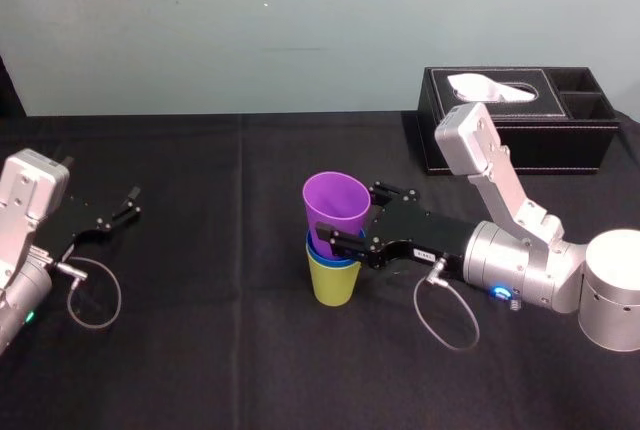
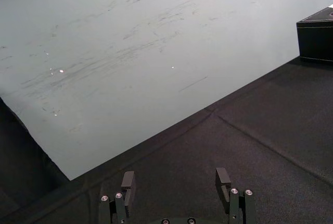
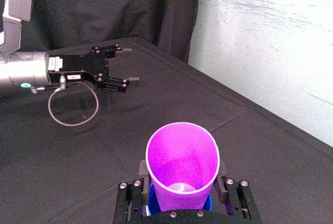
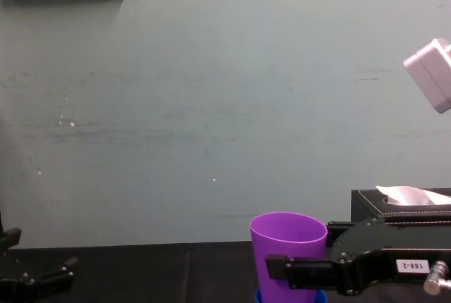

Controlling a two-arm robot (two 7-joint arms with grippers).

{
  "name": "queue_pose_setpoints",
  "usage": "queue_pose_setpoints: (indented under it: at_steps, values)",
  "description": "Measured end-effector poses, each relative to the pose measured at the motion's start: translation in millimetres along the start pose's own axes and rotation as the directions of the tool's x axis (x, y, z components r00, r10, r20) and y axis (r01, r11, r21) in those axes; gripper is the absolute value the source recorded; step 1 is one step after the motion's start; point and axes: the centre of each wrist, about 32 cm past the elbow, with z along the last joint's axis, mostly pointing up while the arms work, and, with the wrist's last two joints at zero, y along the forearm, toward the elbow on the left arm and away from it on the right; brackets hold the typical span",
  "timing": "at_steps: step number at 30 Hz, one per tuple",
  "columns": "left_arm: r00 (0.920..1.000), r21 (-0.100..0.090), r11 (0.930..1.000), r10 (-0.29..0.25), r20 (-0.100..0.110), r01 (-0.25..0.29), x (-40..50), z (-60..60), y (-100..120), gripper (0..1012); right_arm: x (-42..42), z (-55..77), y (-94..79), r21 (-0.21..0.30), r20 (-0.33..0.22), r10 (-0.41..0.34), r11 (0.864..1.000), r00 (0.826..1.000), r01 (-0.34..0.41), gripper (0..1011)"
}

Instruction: Stack the three plastic cups sequentially using one hand.

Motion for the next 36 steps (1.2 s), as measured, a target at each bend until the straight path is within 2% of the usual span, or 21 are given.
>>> queue_pose_setpoints:
  at_steps: [5,8,12,17,32,36]
  values:
    - [1.0,0.0,1.0,0.0,0.0,0.0,0.0,0.0,0.0,1010,-0.1,0.0,-0.1,0.0,0.0,0.0,1.0,1.0,0.0,723]
    - [1.0,0.0,1.0,0.0,0.0,0.0,0.0,0.0,0.0,1010,-0.1,0.0,-0.1,0.0,0.0,0.0,1.0,1.0,0.0,762]
    - [1.0,0.0,1.0,0.0,0.0,0.0,0.0,0.0,0.0,1010,0.0,0.1,-0.2,0.0,0.0,0.0,1.0,1.0,0.0,894]
    - [1.0,0.0,1.0,0.0,0.0,0.0,0.0,0.0,0.0,1010,0.0,0.4,-0.3,0.001,0.0,0.0,1.0,1.0,0.0,998]
    - [1.0,0.0,1.0,0.0,0.0,0.0,0.0,0.0,0.0,1010,0.0,0.5,-0.4,0.001,-0.001,0.0,1.0,1.0,0.0,1000]
    - [1.0,0.0,1.0,0.0,0.0,0.0,0.0,0.0,0.0,1010,-0.8,1.1,-3.1,0.019,-0.002,-0.013,1.0,1.0,0.013,1000]
